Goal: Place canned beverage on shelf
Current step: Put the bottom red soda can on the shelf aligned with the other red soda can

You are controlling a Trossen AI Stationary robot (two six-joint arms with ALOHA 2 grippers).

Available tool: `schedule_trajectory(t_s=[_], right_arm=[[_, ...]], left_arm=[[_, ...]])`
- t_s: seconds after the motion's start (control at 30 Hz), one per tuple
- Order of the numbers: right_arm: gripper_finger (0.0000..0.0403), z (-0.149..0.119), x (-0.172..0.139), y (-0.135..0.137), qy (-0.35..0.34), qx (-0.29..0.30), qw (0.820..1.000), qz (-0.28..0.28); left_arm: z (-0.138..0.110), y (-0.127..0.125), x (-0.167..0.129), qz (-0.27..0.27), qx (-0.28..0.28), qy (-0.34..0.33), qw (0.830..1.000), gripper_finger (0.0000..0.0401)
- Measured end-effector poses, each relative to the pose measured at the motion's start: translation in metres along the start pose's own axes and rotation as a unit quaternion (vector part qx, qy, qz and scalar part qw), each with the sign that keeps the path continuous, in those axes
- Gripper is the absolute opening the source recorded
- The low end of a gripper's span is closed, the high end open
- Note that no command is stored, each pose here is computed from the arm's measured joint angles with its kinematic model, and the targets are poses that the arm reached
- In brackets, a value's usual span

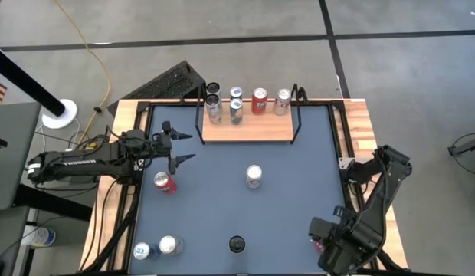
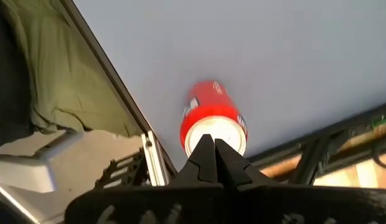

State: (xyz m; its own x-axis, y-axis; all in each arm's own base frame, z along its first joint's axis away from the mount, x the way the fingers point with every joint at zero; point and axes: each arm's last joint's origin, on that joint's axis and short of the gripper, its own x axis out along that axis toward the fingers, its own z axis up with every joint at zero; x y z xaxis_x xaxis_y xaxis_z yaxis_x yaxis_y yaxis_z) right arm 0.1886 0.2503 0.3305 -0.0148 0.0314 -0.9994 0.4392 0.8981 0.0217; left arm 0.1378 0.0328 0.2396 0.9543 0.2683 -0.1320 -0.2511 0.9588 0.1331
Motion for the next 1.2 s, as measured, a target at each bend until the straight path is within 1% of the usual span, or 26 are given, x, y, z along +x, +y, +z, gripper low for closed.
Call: schedule_trajectory(t_s=[0.2, 0.33, 0.53, 0.63, 0.83, 0.93, 1.03, 1.2], right_arm=[[0.0001, 0.008, -0.002, -0.003, -0.002, 0.018, 1.000, 0.002], [0.0020, 0.011, -0.002, -0.004, -0.007, 0.006, 1.000, 0.001], [0.0081, 0.016, -0.002, -0.005, -0.038, -0.027, 0.999, -0.007], [0.0117, 0.017, -0.002, -0.005, -0.041, -0.028, 0.999, -0.009], [0.0204, 0.017, -0.002, -0.005, -0.041, -0.027, 0.999, -0.008], [0.0241, 0.017, -0.002, -0.005, -0.041, -0.027, 0.999, -0.008], [0.0263, 0.017, -0.002, -0.005, -0.041, -0.027, 0.999, -0.008], [0.0271, 0.014, 0.001, -0.005, -0.039, -0.031, 0.999, -0.014]], left_arm=[[-0.001, 0.000, 0.000, 0.007, -0.003, 0.004, 1.000, 0.0322], [-0.002, 0.000, 0.000, 0.006, -0.003, 0.008, 1.000, 0.0322], [-0.002, 0.000, 0.000, 0.006, -0.003, 0.010, 1.000, 0.0322], [-0.002, 0.000, 0.000, 0.006, -0.003, 0.012, 1.000, 0.0322], [-0.002, 0.000, 0.000, 0.006, -0.004, 0.012, 1.000, 0.0322], [-0.002, 0.000, 0.000, 0.006, -0.005, 0.012, 1.000, 0.0322], [-0.002, 0.000, 0.000, 0.005, -0.005, 0.013, 1.000, 0.0322], [-0.002, 0.000, 0.000, 0.005, -0.005, 0.013, 1.000, 0.0322]])
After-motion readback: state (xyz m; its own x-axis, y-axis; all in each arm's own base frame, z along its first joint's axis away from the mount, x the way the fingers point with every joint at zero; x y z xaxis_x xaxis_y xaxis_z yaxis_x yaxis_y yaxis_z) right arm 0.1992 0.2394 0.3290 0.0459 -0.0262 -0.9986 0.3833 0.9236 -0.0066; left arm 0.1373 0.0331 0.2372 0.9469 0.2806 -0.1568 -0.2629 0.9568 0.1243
